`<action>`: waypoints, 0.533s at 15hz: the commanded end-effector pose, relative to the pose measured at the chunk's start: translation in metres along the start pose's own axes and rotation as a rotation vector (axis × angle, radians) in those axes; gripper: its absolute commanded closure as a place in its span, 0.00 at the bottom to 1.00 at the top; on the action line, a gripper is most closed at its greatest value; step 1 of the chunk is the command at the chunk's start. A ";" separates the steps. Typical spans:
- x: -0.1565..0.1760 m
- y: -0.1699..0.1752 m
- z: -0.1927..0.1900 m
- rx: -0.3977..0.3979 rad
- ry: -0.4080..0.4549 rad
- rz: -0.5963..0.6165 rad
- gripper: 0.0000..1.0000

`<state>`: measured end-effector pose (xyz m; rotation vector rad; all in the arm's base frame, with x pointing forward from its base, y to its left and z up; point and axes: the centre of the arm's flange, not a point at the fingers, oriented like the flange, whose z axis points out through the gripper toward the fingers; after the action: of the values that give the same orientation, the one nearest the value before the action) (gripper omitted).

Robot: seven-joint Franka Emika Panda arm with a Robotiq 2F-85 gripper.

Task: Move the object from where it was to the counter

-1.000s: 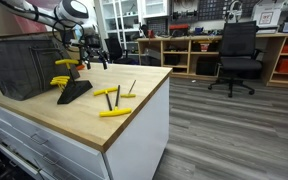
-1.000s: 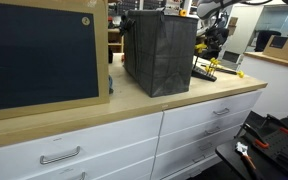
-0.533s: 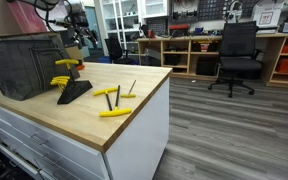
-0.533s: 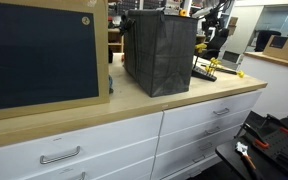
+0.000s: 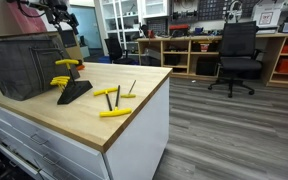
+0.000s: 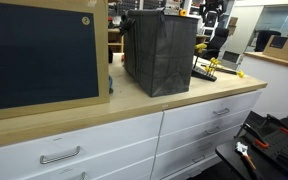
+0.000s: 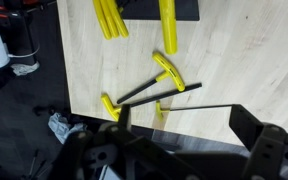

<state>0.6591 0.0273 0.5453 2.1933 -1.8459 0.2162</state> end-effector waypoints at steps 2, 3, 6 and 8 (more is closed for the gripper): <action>-0.033 0.044 -0.016 0.031 0.000 -0.095 0.00; -0.040 0.050 -0.019 0.036 -0.004 -0.110 0.00; -0.053 0.069 -0.023 0.048 -0.020 -0.143 0.00; -0.057 0.085 -0.021 0.061 -0.021 -0.170 0.00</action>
<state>0.6067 0.0790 0.5624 2.3117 -1.7281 0.2003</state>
